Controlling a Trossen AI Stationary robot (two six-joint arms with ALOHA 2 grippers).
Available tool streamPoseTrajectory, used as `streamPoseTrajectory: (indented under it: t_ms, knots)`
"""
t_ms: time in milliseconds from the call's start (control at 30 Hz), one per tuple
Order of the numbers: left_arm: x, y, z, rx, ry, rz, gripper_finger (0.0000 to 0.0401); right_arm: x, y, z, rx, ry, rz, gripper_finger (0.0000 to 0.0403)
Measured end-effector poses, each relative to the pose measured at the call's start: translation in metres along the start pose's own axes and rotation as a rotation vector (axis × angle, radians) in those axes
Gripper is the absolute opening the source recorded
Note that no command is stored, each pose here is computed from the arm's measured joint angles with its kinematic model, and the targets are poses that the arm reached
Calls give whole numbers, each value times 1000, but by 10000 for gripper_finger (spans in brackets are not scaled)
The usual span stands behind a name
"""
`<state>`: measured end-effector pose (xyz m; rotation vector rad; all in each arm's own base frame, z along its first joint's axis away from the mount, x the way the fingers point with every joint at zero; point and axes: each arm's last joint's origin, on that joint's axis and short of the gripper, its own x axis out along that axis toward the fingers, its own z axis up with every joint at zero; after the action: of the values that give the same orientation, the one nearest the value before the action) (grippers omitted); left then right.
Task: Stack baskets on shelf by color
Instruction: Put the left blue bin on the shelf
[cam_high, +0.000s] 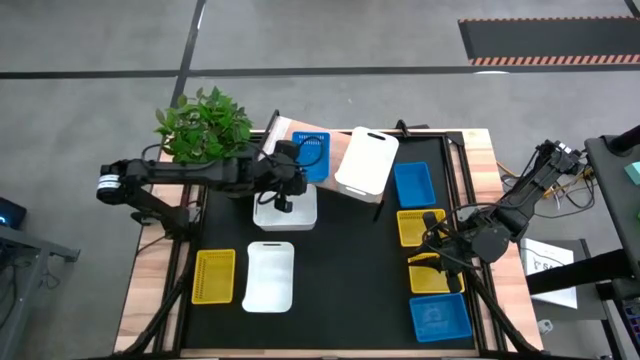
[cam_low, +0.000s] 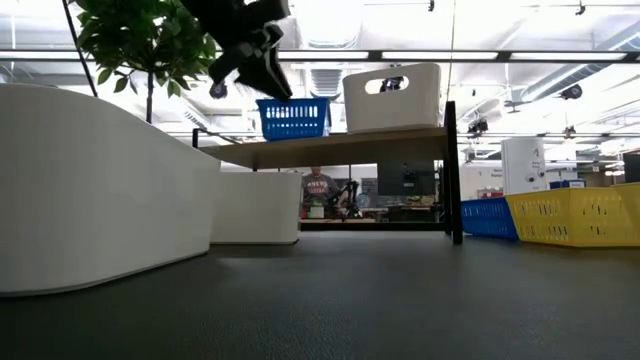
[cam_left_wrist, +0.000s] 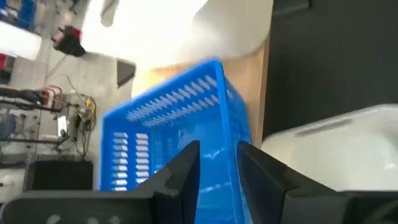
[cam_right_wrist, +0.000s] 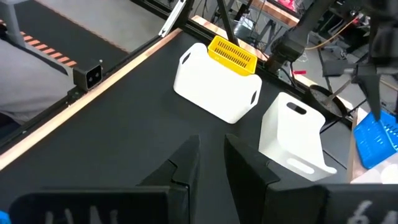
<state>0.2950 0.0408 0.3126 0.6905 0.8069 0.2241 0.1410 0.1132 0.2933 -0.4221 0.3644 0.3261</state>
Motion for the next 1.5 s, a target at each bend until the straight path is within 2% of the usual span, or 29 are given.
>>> streamPoseTrajectory:
  t_ms: [133,267,333,567,733,833,967,1267,1400,1500]
  knots:
    - [-9,-1,13,-8,-63,9,91,0,0,0,20,1,1,66]
    - [-13,2,27,-202,-194,60,87,0,0,0,39,2,1,66]
    - [-14,1,29,-264,-214,56,80,0,0,0,47,3,1,66]
    - [5,-7,35,-300,-221,32,52,0,0,0,54,4,1,66]
    - [26,-18,34,-298,-156,-1,28,0,0,-1,55,5,1,66]
    - [29,-19,34,-299,-141,19,26,0,0,-1,55,6,1,66]
    - [27,-16,33,-305,-147,25,41,0,0,-1,54,6,1,66]
    - [28,-14,29,-305,-123,46,124,0,0,-1,54,6,1,66]
    - [26,-15,25,-221,-81,32,136,0,0,-1,53,7,2,66]
    - [12,-5,29,-229,-123,56,137,0,0,-1,53,7,2,66]
